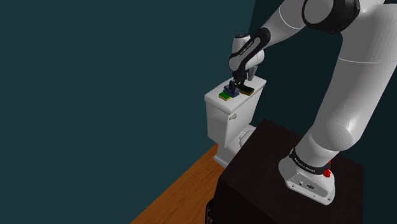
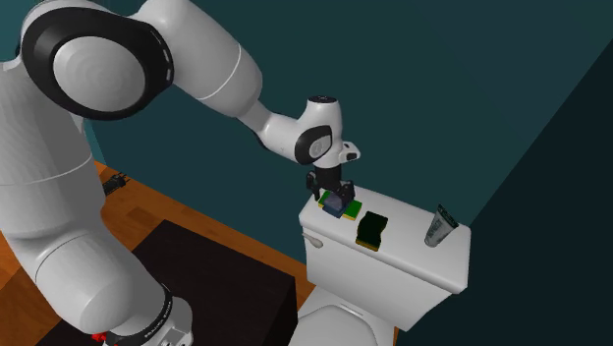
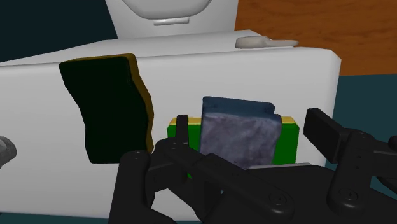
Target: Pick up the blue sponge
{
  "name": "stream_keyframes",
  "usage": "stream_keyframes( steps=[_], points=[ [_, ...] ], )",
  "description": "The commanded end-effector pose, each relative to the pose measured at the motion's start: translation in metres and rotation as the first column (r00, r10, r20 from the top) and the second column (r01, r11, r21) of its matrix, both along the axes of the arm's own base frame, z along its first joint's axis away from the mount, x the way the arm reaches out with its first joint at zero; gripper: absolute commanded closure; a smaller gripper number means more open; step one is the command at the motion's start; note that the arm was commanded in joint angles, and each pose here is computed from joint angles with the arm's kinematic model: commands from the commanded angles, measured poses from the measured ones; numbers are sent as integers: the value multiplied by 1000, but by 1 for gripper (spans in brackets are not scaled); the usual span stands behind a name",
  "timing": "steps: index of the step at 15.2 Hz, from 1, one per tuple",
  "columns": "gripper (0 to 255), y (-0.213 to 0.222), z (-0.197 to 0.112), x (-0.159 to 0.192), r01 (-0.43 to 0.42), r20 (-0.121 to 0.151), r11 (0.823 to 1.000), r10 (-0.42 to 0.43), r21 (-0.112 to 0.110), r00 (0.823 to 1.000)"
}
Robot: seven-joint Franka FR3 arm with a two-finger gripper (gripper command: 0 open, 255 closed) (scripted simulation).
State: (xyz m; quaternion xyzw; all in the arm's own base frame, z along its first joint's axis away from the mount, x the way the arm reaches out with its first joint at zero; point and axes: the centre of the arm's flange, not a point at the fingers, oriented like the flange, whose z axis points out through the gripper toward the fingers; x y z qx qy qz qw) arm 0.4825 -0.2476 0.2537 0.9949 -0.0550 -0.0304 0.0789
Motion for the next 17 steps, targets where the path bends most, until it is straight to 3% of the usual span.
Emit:
stream_keyframes(
  steps=[1,3,4,13,17],
  points=[
    [0,-1,-11,0,0,0,1000,0,0,1000],
    [0,-1,-14,0,0,0,1000,0,0,1000],
    [255,-2,-14,0,0,0,1000,0,0,1000],
    [255,-1,-14,0,0,0,1000,0,0,1000],
    [255,-1,7,0,0,0,1000,0,0,1000]
  ],
)
